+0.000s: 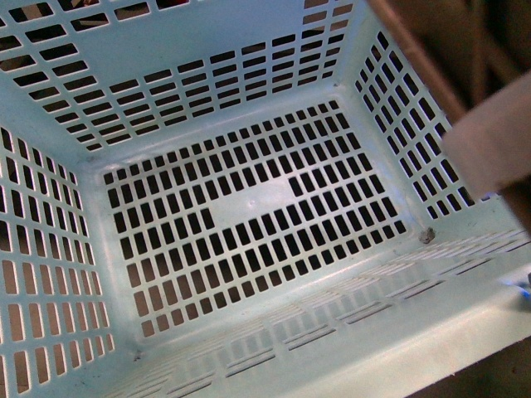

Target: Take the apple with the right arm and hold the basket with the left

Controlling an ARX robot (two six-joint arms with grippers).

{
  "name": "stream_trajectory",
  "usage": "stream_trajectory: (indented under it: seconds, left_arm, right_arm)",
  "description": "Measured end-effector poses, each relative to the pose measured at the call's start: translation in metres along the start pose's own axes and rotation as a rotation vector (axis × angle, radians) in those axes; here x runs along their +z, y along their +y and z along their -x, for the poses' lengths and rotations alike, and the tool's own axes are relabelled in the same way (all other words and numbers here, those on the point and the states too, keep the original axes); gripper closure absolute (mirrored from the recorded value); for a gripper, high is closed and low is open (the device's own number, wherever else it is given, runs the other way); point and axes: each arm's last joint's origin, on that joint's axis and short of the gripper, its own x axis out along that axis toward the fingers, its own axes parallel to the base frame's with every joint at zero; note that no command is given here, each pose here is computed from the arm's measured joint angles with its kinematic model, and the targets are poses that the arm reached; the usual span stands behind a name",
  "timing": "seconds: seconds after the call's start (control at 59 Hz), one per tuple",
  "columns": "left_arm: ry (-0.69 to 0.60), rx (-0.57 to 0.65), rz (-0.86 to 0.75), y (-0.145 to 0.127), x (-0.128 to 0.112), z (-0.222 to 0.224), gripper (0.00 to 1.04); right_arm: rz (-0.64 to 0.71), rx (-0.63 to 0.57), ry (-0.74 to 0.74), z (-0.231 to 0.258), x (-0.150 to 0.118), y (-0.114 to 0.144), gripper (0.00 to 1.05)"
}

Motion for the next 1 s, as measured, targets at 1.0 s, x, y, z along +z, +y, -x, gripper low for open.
stream_trajectory:
  seconds: [1.0]
  left_arm:
    - [-0.001,0.000,0.000,0.000,0.000,0.000,0.90]
  right_arm:
    - [0.017,0.067,-0.085,0.067,0.013,-0.014,0.24]
